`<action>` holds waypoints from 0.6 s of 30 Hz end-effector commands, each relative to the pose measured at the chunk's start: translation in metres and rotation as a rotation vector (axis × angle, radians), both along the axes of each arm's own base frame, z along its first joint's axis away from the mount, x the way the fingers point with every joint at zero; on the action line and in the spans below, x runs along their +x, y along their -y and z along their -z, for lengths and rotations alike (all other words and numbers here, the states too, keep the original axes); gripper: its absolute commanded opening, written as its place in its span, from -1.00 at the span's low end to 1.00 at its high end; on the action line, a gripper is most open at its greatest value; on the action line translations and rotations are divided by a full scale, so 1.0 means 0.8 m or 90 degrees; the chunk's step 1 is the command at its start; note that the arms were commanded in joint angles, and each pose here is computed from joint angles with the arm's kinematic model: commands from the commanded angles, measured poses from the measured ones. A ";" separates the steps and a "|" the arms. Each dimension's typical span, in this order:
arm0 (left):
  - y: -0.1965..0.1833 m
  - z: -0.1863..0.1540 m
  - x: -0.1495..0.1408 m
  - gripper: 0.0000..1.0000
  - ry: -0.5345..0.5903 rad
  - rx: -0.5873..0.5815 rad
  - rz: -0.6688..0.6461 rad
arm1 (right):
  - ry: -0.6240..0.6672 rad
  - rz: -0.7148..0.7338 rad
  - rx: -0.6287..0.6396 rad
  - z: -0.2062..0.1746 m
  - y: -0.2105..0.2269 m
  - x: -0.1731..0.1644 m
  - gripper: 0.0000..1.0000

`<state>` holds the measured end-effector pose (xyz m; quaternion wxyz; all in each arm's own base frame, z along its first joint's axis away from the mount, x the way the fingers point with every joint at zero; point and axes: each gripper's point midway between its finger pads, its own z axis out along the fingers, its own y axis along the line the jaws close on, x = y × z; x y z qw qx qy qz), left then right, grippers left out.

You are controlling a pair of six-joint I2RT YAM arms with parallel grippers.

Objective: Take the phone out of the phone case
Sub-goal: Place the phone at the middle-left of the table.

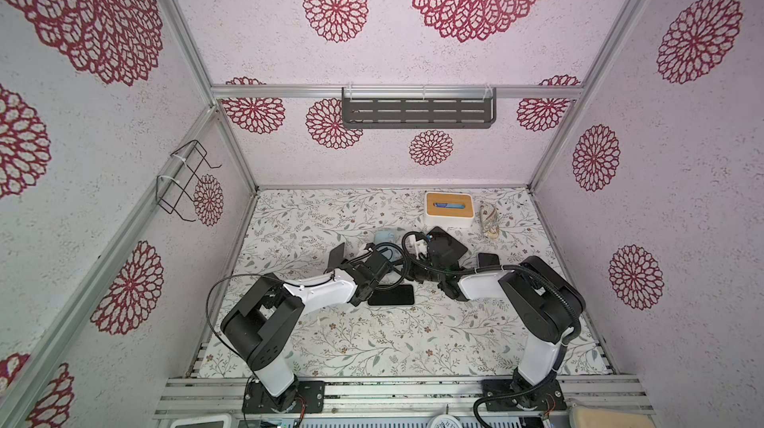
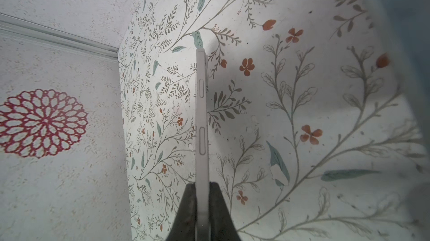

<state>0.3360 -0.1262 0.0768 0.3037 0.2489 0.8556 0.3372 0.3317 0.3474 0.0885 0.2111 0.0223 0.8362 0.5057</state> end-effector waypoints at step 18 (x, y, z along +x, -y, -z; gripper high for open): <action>0.015 -0.027 -0.014 0.64 0.034 -0.025 -0.039 | -0.040 -0.058 -0.012 0.020 -0.039 0.004 -1.00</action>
